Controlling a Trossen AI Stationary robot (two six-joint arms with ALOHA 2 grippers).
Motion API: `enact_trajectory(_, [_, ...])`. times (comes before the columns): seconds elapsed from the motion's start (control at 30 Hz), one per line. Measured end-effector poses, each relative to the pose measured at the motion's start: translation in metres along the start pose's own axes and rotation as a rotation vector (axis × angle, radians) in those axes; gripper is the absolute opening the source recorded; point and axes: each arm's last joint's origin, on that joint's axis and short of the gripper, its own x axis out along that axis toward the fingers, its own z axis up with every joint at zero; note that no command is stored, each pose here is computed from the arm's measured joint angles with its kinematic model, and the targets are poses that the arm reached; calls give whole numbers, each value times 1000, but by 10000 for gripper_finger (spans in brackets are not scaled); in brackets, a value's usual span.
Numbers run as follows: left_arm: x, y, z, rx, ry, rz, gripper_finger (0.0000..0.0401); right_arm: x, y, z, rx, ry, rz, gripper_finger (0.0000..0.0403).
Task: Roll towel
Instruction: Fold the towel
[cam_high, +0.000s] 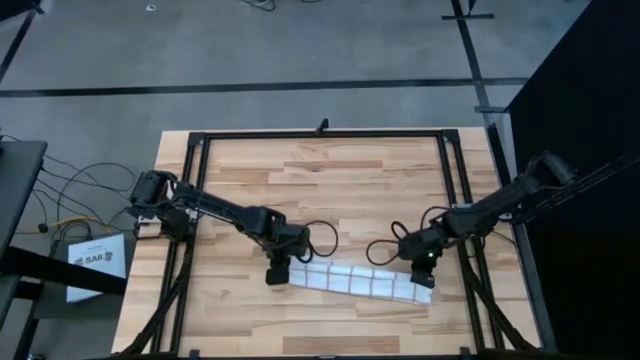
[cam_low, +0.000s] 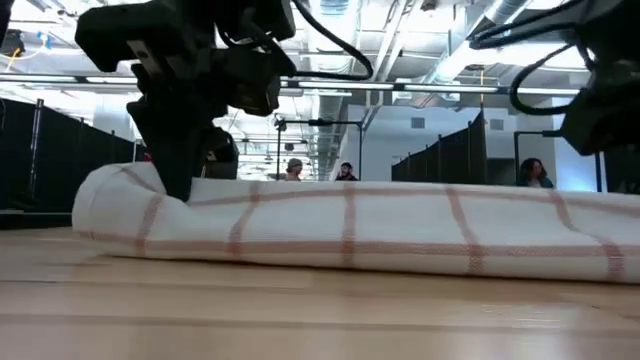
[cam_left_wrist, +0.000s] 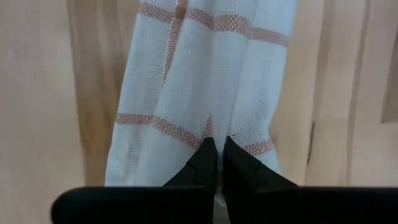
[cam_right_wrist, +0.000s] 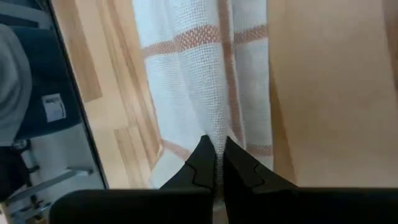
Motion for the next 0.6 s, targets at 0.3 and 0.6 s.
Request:
enact_trajectory(0.3, [2,12,0,46,7,126,0,-1,-7,3,4,-11,-38,0])
enact_trajectory(0.6, [0,19,0,5,11,183,28,-5,-17,6,55,-27,-102,37])
